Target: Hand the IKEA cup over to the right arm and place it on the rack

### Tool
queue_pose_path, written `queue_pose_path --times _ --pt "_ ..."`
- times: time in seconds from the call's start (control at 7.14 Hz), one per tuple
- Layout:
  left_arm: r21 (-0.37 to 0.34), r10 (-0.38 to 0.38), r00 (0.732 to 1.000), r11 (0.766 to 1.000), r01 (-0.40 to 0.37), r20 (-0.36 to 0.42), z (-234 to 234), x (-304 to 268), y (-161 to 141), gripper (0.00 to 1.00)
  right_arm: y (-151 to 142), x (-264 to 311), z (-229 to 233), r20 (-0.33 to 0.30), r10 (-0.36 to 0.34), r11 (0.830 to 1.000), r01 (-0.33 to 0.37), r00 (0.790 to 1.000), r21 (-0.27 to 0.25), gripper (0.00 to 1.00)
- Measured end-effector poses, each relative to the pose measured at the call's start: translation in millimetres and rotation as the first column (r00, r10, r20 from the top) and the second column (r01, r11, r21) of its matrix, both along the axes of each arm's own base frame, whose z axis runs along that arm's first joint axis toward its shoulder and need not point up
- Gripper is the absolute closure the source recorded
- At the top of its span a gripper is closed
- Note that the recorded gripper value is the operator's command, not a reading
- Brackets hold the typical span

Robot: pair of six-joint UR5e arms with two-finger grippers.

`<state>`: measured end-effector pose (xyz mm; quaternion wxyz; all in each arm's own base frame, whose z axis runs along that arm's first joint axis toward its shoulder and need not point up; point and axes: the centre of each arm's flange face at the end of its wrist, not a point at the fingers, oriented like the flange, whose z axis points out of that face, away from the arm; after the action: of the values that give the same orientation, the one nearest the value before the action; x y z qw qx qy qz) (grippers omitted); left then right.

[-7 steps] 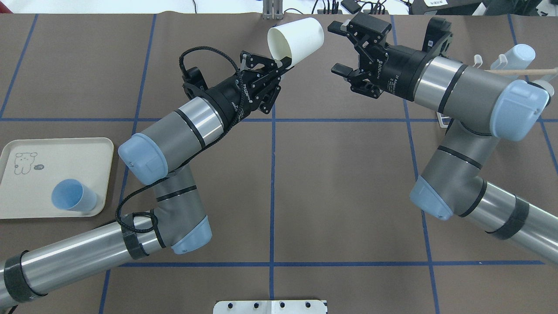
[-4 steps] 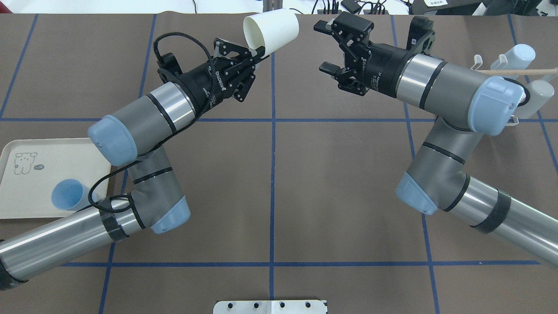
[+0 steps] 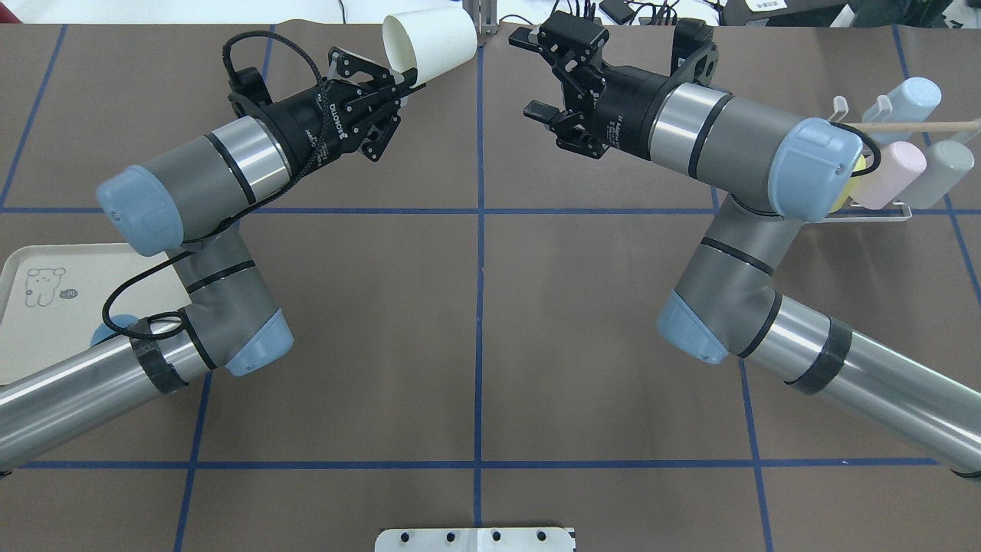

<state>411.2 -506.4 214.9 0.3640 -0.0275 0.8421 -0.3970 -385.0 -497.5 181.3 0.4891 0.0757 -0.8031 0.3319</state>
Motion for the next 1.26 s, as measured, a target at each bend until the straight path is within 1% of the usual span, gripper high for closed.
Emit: queue_pose_path --times 0.56,0.98,1.26 --pt "-0.008 0.028 0.999 1.0 -0.028 -0.024 -7.3 8.6 6.6 1.0 0.0 -6.0 -4.2 0.004 -0.005 1.0 0.005 1.0 0.003 0.0" --pt "-0.002 0.068 0.996 0.998 -0.068 -0.064 -25.9 24.3 20.8 1.0 -1.1 -9.5 -8.8 0.009 -0.008 1.0 0.008 1.0 0.006 0.0" --pt "0.008 0.082 0.994 0.997 -0.081 -0.077 -32.9 27.7 27.6 1.0 -2.9 -10.1 -9.7 0.012 0.003 1.0 -0.003 1.0 0.004 0.0"
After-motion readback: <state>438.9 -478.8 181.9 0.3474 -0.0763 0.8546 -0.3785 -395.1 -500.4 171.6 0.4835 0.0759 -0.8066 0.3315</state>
